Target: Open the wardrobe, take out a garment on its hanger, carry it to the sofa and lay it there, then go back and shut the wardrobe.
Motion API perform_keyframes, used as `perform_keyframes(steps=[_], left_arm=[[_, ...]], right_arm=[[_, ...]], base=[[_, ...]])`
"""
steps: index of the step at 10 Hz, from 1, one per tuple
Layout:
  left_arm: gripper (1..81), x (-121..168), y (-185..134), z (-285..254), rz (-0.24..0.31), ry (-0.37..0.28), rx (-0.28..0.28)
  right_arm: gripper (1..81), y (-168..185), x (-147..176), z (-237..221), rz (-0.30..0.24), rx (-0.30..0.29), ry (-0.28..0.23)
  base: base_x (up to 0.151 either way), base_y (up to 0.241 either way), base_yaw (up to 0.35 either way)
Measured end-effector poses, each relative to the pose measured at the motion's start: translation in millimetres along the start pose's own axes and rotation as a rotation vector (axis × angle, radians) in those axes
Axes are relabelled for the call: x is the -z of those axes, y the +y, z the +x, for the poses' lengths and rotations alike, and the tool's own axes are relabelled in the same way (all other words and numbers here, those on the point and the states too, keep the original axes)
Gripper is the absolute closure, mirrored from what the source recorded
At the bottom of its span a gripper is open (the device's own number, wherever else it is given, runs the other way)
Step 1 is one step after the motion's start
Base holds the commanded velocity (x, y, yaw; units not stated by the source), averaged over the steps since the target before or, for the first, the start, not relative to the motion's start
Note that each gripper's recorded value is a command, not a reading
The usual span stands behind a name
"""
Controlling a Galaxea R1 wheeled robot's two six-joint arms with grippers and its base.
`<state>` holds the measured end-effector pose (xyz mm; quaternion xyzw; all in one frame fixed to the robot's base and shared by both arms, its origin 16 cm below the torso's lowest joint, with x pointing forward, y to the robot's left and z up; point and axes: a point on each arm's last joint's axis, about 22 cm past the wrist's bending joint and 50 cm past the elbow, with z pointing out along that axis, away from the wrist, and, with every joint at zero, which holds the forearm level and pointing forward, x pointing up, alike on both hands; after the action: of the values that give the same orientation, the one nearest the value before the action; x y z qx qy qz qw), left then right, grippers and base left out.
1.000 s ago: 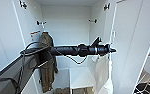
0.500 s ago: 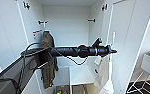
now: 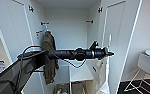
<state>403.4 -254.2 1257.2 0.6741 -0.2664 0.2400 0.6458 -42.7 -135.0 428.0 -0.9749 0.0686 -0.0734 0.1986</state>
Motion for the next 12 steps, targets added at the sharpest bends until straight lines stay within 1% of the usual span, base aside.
perform_keyframes(steps=[1, 3, 5, 6, 8, 9, 10, 12], left_arm=[[81.1, 4.9, -4.6, 1.3, 0.005, 0.006, 0.003], [81.1, 9.6, -3.8, 2.2, 0.002, 0.011, 0.001], [81.1, 13.5, 3.6, -7.7, -0.024, 0.005, 0.007], [81.1, 20.8, 2.4, -8.4, -0.025, 0.006, 0.01], [81.1, 46.0, -0.5, -8.8, -0.023, 0.013, 0.006], [81.1, 62.6, -0.4, -9.6, -0.03, 0.024, -0.005], [81.1, 81.2, -8.7, -14.7, -0.032, 0.04, -0.007], [81.1, 121.7, -41.5, -28.2, 0.014, 0.067, 0.014]], right_arm=[[1.0, 0.4, -0.3, 4.7, 0.0, 0.002, 0.006], [1.0, 0.6, 0.2, -1.1, -0.001, 0.0, -0.001], [1.0, 0.5, 0.5, -5.1, -0.001, -0.001, -0.003], [1.0, 0.4, 0.1, -0.9, 0.0, 0.001, 0.001], [1.0, 0.5, -0.3, 4.7, 0.0, 0.003, 0.007], [1.0, 0.6, -0.5, 6.7, 0.0, 0.004, 0.009], [1.0, 0.6, -0.4, 6.2, 0.0, 0.003, 0.008], [1.0, -0.3, -0.6, 6.6, 0.001, 0.003, 0.008]], base=[[-0.127, 0.0, 0.0], [-0.094, 0.0, 0.0], [0.0, 0.0, 0.0], [0.0, 0.0, 0.0], [0.0, 0.0, 0.0], [0.0, 0.0, 0.0], [0.0, 0.0, 0.0], [0.0, 0.0, 0.0]])
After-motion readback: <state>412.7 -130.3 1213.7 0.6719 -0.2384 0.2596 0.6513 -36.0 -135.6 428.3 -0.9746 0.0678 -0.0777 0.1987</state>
